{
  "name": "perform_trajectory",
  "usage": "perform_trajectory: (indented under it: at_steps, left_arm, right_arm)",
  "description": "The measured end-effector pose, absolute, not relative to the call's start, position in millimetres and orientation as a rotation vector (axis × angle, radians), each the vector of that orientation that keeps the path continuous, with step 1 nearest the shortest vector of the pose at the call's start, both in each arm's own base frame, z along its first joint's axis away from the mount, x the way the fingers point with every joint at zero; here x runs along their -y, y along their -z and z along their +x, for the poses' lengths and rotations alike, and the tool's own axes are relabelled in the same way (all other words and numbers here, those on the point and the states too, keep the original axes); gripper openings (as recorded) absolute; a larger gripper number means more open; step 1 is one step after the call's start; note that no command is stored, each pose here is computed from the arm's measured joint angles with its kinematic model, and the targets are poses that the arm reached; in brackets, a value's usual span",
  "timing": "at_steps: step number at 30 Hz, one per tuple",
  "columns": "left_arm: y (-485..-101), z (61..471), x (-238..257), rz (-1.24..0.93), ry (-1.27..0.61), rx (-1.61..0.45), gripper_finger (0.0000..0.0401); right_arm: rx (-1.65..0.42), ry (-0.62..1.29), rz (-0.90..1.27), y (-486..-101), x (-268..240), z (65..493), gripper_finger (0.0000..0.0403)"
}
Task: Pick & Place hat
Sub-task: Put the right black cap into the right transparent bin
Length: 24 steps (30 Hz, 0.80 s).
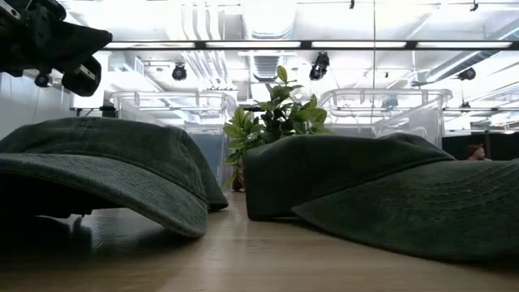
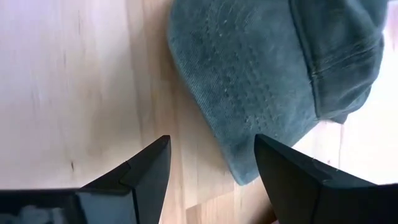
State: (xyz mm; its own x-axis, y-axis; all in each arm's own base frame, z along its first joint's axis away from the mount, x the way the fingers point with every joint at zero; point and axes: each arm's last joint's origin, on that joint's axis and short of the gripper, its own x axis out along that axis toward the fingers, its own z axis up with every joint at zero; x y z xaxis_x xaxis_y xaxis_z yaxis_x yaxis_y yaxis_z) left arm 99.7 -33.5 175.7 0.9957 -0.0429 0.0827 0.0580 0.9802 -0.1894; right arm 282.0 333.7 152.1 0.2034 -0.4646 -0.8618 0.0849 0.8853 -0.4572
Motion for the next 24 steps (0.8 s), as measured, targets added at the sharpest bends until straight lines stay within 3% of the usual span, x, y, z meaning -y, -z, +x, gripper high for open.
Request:
perform_trajectory:
  at_steps: [24]
  left_arm:
    - [-175.7, 99.7, 33.5, -0.193, 0.051, 0.078, 0.0]
  right_arm:
    - [-1.249, 0.444, -0.393, -137.7, -324.7, 284.6, 0.0226]
